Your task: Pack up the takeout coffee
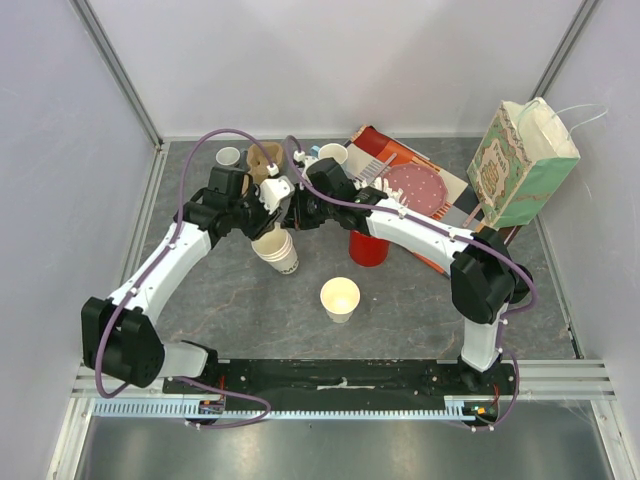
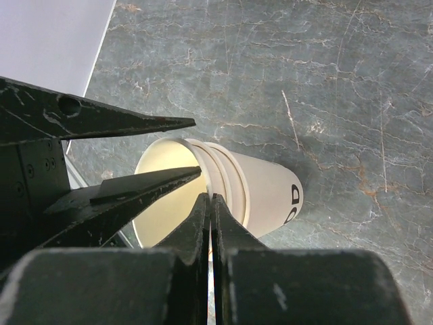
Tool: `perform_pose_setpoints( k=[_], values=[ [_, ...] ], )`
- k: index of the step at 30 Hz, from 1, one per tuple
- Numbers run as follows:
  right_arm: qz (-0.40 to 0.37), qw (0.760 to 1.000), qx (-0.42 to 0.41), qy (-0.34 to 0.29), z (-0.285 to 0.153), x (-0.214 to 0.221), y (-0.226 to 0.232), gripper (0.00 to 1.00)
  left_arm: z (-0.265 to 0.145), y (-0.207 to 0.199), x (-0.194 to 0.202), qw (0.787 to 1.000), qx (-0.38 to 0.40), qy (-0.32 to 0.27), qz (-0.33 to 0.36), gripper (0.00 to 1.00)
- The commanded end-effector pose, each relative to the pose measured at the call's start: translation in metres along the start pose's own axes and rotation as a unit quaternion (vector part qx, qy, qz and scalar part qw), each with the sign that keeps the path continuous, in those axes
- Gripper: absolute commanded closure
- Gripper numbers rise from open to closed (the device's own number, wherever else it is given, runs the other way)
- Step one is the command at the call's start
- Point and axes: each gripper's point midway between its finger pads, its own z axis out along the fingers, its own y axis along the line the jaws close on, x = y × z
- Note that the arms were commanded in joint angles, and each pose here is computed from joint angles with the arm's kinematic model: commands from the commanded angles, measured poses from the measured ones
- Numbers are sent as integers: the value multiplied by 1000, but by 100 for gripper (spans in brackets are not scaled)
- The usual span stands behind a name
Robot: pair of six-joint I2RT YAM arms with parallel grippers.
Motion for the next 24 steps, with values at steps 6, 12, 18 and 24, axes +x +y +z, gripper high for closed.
perform_pose_setpoints(
  k=[6,12,18,24],
  values=[
    [-16,999,-33,-21,-1,-18,17,100,3,-3,-13,999,29,-8,20,64],
    [-11,999,-29,-19,0,-17,12,100,-1,-14,-15,998,56,-10,10,98],
    [11,1000,-7,-27,-5,-20,-1,84,-16,-9,-19,999,35,-22,-3,98],
    [14,1000,-6,-19,-2,-16,-3,70,-22,-6,-18,999,26,-17,-18,98]
  ],
)
